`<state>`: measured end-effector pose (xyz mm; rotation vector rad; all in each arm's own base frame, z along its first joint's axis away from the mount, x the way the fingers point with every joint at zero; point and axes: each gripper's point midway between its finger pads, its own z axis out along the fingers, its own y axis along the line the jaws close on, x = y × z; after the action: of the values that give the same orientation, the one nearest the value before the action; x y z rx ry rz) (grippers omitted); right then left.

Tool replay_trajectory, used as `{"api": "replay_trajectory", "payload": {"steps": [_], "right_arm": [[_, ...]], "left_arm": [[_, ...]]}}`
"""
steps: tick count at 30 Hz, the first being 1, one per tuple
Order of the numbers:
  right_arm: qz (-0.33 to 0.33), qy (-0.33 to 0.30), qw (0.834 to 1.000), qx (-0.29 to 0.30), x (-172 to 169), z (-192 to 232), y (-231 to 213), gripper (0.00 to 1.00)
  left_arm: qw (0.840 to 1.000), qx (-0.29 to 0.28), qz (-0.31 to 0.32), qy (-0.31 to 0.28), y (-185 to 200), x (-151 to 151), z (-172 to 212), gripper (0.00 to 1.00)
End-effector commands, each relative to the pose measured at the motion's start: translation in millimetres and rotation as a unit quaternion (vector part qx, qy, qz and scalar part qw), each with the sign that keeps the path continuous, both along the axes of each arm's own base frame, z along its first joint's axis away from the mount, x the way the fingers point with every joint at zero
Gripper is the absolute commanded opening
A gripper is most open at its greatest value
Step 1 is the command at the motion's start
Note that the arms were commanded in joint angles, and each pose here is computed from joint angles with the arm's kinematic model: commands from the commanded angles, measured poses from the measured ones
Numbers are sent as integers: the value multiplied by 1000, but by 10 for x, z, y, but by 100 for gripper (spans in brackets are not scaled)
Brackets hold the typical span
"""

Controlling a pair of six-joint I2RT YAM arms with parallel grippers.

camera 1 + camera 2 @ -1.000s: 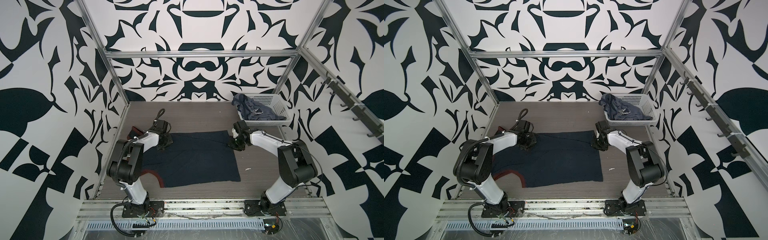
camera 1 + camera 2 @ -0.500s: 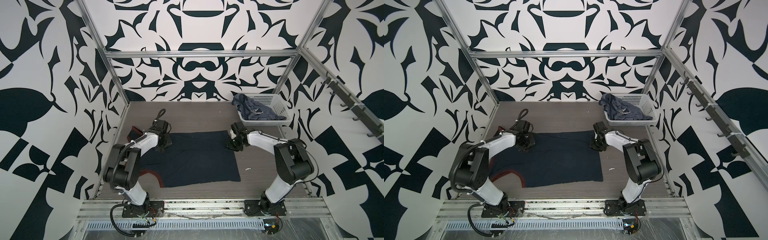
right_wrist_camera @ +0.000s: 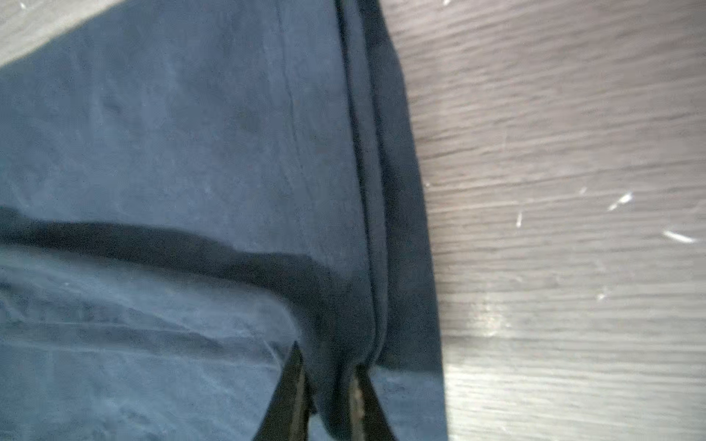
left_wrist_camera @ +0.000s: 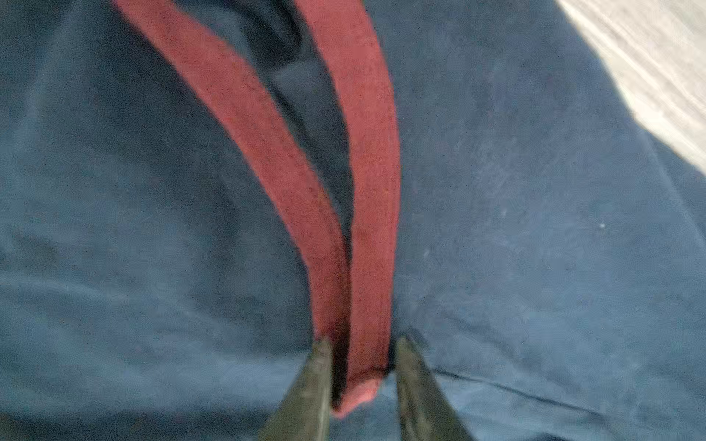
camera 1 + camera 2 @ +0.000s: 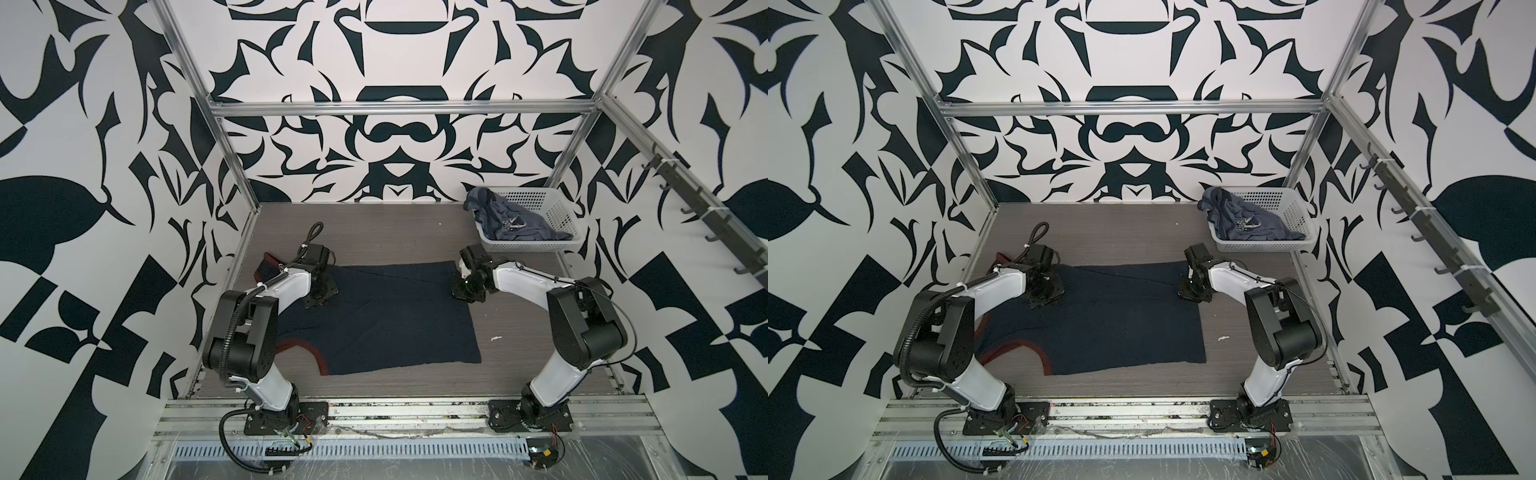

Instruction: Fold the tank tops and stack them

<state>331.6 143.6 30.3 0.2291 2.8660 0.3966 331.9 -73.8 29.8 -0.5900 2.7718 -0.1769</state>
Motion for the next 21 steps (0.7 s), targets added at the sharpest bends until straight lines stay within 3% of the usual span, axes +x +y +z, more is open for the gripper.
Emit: {"api": "replay_trajectory", "payload": {"steps": [1, 9, 16, 21], "right_arm": [[2, -15, 1000, -10, 17, 108, -15, 11], [16, -28, 999, -17, 120, 252, 7, 2], [24, -59, 998, -29, 397, 511, 25, 0], [13, -92, 995, -38, 847, 793, -73, 0]], "left_arm": [[1000, -3, -3, 6, -12, -19, -53, 23], [1000, 4, -8, -20, -16, 158, 123, 6], [998, -2, -12, -59, -42, 492, 416, 1], [995, -19, -4, -97, -5, 890, 683, 0]]}}
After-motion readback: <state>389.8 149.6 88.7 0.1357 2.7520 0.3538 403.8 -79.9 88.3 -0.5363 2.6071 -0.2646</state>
